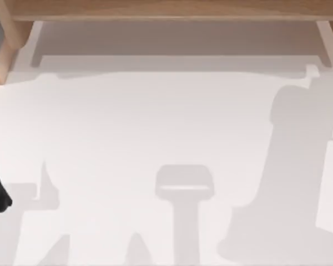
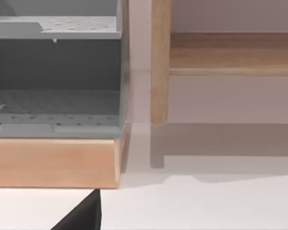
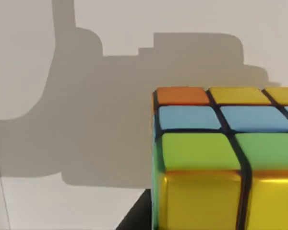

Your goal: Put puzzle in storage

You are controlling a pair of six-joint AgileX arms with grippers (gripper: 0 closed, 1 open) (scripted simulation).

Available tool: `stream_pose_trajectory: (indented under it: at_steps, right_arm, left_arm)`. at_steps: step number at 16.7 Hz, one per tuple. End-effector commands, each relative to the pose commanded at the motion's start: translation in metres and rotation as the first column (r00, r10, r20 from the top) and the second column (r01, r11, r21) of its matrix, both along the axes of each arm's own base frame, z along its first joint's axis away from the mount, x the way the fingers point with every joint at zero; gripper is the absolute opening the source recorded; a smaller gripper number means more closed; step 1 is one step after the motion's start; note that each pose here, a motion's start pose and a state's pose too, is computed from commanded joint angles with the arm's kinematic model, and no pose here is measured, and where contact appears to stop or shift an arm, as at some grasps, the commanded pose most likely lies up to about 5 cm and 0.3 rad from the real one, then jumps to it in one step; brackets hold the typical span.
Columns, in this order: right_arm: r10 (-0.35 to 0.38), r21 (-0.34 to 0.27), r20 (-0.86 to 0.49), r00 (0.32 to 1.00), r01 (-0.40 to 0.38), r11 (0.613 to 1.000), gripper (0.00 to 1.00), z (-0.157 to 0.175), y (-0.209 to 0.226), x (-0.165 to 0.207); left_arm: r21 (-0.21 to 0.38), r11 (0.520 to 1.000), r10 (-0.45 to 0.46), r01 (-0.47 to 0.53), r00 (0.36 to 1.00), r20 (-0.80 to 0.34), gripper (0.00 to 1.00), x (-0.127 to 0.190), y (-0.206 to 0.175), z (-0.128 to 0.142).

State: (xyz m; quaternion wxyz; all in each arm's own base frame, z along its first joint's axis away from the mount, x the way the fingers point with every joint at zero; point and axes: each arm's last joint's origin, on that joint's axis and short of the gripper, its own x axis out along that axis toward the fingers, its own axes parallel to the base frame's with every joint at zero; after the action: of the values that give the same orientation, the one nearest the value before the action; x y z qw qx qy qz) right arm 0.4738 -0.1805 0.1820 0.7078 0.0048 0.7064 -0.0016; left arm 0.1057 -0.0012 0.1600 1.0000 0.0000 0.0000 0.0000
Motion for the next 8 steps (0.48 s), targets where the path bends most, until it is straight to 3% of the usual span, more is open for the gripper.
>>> stream_pose_trajectory:
  at_steps: [7,8]
  right_arm:
    - [0.0,0.0,0.0,1.0,0.0,1.0,0.98,0.0,0.0,0.0]
    - [0.0,0.0,0.0,1.0,0.0,1.0,1.0,0.0,0.0,0.0]
  left_arm:
    - [0.0,1.0,0.0,0.0,1.0,0.0,1.0,0.0,0.0,0.0]
    - [0.0,1.0,0.0,0.0,1.0,0.0,1.0,0.0,0.0,0.0]
